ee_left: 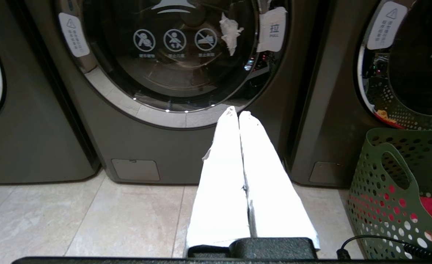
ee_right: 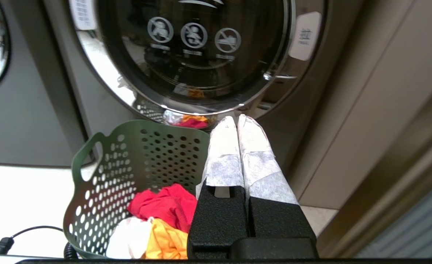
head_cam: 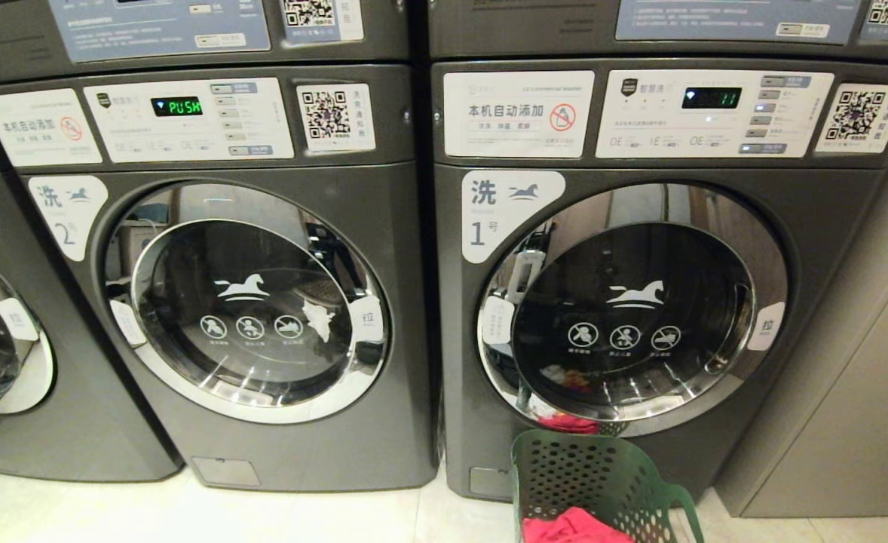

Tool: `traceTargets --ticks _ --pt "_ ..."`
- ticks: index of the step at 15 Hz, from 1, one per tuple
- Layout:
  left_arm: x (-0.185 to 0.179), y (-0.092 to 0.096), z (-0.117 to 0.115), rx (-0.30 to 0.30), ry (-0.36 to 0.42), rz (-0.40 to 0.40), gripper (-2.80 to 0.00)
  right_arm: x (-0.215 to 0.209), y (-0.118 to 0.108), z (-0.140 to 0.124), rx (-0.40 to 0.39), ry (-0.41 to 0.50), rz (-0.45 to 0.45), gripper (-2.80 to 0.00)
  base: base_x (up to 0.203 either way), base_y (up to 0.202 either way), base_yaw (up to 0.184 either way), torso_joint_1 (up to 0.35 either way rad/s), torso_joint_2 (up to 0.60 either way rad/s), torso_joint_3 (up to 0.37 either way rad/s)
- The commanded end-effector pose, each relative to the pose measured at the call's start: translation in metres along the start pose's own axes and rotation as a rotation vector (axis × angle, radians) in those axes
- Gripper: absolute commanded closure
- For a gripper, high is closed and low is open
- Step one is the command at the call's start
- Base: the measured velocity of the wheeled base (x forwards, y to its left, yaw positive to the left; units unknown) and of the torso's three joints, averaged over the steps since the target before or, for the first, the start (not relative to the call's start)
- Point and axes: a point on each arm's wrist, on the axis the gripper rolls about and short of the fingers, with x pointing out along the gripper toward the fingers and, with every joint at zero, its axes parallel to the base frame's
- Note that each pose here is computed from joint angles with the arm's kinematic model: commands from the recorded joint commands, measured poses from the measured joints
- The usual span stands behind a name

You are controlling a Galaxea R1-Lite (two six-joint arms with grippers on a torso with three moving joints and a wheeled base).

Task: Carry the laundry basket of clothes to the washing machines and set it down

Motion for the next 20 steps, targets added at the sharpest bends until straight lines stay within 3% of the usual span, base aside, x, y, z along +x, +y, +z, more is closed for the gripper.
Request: traceTargets --ticks 1,13,20 --pt "0.0000 0.0000 -0.0003 0.000 -0.001 0.001 0.00 0.0001 0.0000 -0.0001 0.000 0.002 0.002 0.00 0.000 -0.186 0.003 0.002 0.00 0.003" --pt "0.0000 0.0000 -0.0003 -0.001 -0.001 0.001 0.00 0.0001 0.0000 -0.0003 0.003 0.004 -0.001 0.00 0.000 -0.019 0.000 0.001 0.00 0.000" --pt "0.0000 0.0000 -0.0003 -0.001 -0.001 0.000 0.00 0.0001 0.0000 -0.0001 0.006 0.003 0.000 0.00 -0.003 0.006 -0.153 0.002 0.00 0.002"
